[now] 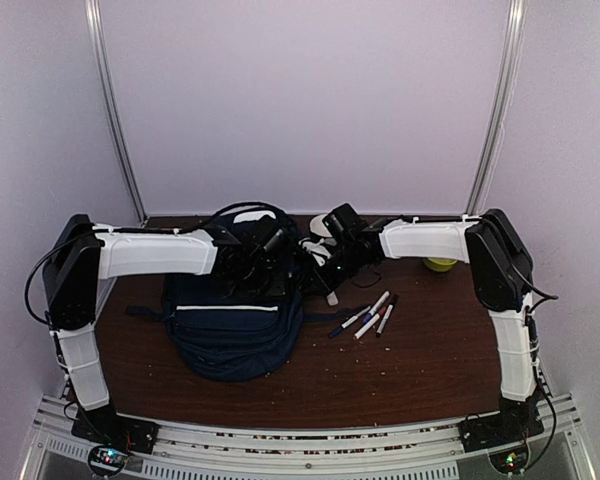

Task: Pack the student bag
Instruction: Hold the largest pocket of the student bag, then zip the student bag into the largest pocket of the bag.

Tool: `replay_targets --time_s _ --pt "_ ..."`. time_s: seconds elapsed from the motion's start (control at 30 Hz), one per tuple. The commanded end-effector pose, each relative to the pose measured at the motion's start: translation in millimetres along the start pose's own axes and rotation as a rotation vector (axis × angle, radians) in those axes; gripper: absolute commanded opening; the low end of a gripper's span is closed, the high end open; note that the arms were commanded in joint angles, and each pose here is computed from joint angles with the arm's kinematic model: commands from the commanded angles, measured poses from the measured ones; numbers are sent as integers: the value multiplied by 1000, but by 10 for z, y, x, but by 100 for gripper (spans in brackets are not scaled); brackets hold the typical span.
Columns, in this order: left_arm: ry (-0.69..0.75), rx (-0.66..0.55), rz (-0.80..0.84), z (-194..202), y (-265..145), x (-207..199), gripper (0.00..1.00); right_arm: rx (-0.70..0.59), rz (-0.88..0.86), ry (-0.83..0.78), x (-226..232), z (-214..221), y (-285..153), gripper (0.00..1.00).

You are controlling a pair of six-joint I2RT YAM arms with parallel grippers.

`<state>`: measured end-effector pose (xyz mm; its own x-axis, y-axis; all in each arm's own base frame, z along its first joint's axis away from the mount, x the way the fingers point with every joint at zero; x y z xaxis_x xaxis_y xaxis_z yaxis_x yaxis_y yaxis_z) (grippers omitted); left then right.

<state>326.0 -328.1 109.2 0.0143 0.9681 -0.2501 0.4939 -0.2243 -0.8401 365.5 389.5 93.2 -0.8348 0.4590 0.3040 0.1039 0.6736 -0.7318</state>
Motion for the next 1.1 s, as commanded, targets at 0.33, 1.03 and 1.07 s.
replay_targets --time_s 0.33,1.03,1.07 --pt "-21 49 -73 45 309 -18 26 -119 -17 -3 41 -299 -238 0" --pt "-193 -314 265 -675 -254 -319 0 67 46 -154 366 427 -303 0" --pt "-198 -320 277 -689 -263 -330 0 70 34 -162 430 462 -300 0"
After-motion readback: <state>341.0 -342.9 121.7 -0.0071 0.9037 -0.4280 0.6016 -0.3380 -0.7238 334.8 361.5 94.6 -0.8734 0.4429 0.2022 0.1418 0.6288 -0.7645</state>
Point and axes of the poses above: each gripper's point midway between its finger pads, its own y axis out along the fingers, its own x axis along the line the jaws close on, z = x × y, the point moved 2 cm from there along -y, back along the fingers, and after that the axes turned 4 degrees about -y, right-handed, at the moved point
